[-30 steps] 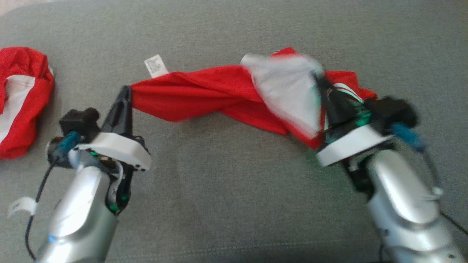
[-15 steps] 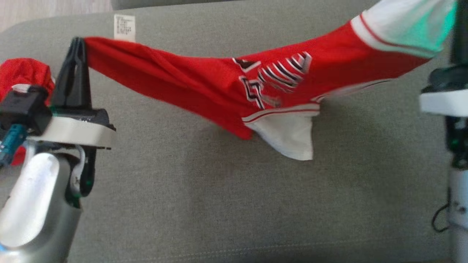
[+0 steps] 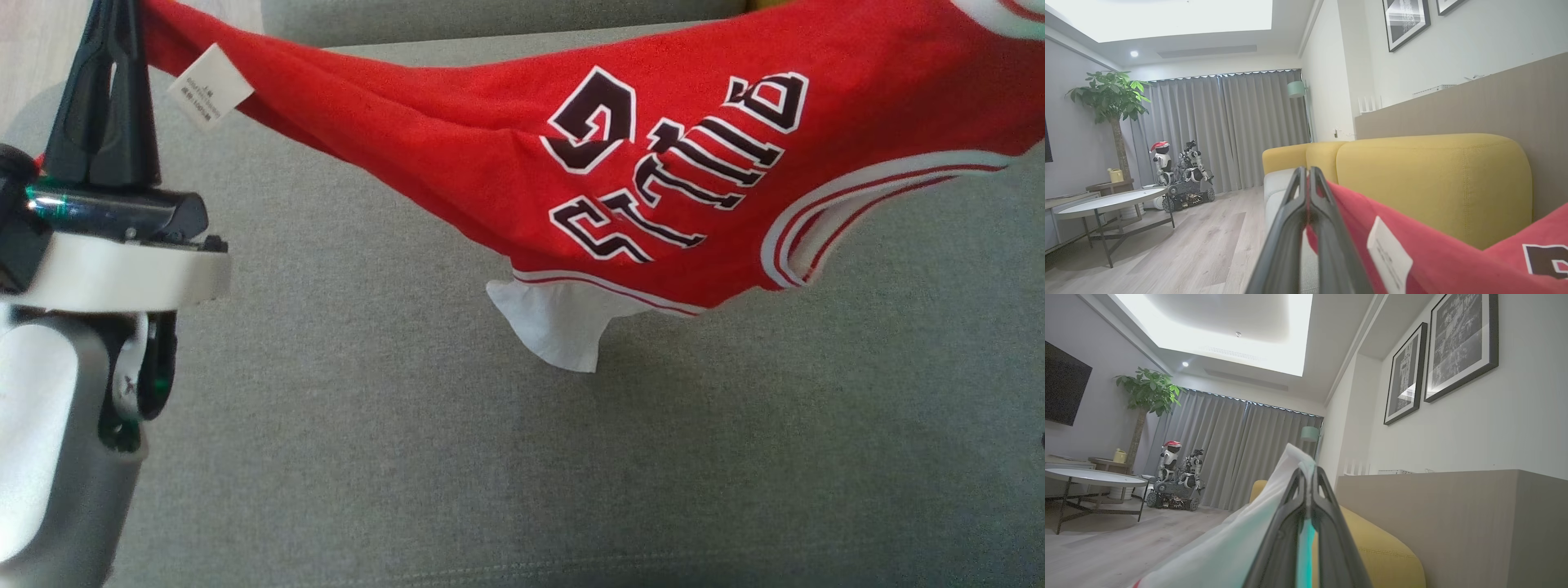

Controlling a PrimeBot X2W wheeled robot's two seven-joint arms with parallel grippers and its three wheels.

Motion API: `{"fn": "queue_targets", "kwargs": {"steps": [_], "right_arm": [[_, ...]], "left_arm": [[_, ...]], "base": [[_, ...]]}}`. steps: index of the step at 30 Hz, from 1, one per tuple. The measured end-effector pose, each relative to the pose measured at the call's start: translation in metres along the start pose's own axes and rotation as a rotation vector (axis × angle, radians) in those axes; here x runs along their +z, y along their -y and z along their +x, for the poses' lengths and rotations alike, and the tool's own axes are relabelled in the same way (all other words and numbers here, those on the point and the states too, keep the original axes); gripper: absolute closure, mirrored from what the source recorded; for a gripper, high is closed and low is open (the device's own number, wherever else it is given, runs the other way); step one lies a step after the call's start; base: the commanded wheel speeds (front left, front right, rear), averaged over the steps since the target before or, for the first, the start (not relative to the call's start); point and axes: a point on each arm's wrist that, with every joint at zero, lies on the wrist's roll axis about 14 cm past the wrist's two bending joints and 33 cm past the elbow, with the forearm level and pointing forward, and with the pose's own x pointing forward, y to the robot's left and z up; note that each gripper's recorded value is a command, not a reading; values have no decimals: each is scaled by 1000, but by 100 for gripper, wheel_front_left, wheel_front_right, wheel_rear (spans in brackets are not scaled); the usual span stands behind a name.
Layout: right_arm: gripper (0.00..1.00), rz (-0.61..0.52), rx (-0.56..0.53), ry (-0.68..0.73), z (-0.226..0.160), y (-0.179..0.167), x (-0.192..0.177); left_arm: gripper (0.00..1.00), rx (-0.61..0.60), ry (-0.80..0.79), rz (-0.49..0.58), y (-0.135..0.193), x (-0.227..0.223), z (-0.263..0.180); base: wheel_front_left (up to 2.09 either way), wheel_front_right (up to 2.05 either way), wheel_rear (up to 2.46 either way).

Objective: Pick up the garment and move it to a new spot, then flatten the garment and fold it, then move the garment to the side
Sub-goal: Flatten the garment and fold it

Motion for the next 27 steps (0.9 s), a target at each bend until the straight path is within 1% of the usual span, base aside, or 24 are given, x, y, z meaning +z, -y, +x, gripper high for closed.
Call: {"fn": "queue_targets", "kwargs": {"steps": [7,14,16,18,23,27], "right_arm": [[100,7,-4,2,-1,2,2],[100,18,2,-48,-1,0,-14],[100,35,21,-94,0,-6,-31],[100,46,43,-169,-1,-12,-58],[100,77,88,-389,-4,-29,-138],[100,108,158,-551,-14,-59,-198]], "left_arm": [[100,-9,6,-9,5,5,-3],[100,-40,-35,-28,15,-7,-5],[100,-58,-65,-36,20,-18,-5],[100,-73,-111,-48,25,-35,-7],[100,-95,-296,-106,37,-102,-17],[100,-90,-446,-145,42,-156,-32]], "base": [[0,0,0],[0,0,0],[0,0,0],[0,0,0],[0,0,0],[0,0,0]]}}
